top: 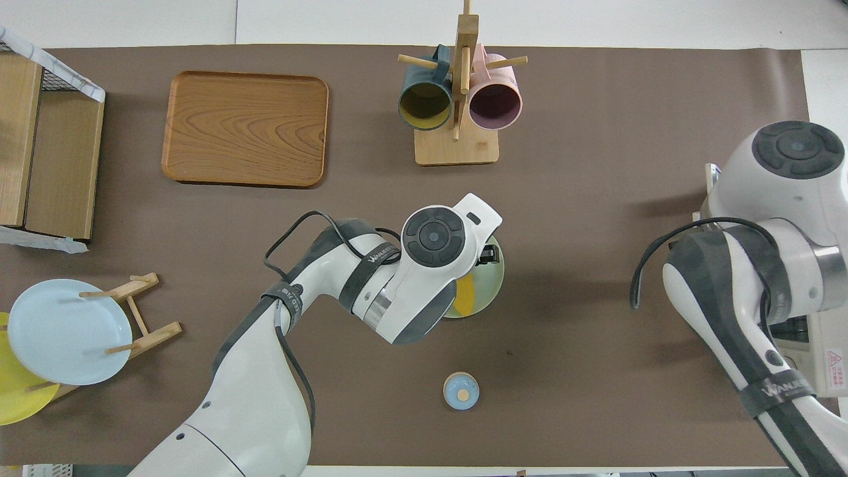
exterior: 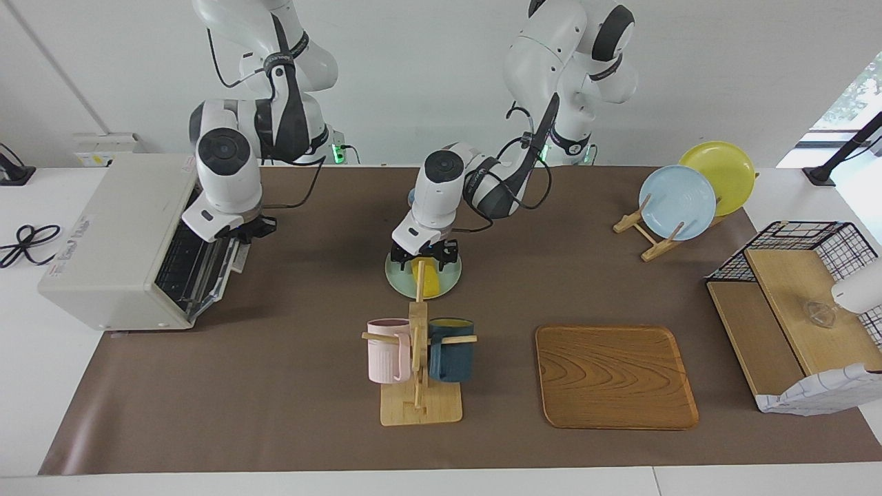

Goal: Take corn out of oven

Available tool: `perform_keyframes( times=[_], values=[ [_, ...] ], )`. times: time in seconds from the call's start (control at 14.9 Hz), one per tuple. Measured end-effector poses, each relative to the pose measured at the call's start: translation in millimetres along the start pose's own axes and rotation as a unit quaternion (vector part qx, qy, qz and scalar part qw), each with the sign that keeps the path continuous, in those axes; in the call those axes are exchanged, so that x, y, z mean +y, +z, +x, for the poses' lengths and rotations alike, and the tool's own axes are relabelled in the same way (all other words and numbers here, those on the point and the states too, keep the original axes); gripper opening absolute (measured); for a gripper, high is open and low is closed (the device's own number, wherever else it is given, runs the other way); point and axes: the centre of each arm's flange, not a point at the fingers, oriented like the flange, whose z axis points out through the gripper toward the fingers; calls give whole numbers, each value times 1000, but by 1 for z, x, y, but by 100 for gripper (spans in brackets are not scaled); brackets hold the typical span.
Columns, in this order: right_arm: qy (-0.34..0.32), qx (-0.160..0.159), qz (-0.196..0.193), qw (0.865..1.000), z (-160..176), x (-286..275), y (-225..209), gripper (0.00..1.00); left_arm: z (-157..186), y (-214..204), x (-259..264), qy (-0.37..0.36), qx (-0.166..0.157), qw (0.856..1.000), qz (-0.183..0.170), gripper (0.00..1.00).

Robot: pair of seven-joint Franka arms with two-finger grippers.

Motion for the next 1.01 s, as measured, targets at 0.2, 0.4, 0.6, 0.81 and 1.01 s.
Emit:
perform_keyframes(
  times=[0.2, 0.4, 0.6, 0.81, 1.01],
  values=[
    [1, 10, 3, 1000, -18, 48, -14, 11, 1, 2, -3, 1, 1, 1000, 6, 86],
    [10, 8, 9, 1000, -32, 77, -15, 17, 4, 0, -7, -1, 4, 1000, 7, 56],
    [6, 8, 8, 1000, -38, 77, -19, 30, 7, -4, -10, -4, 4, 1000, 10, 56],
    [12, 22, 29, 999, -53, 74, -56, 45, 25, -29, -24, -21, -5, 1000, 22, 56],
    [21, 63, 80, 995, -72, 74, -118, 58, 66, -78, -69, -49, 2, 998, 28, 56]
  ],
)
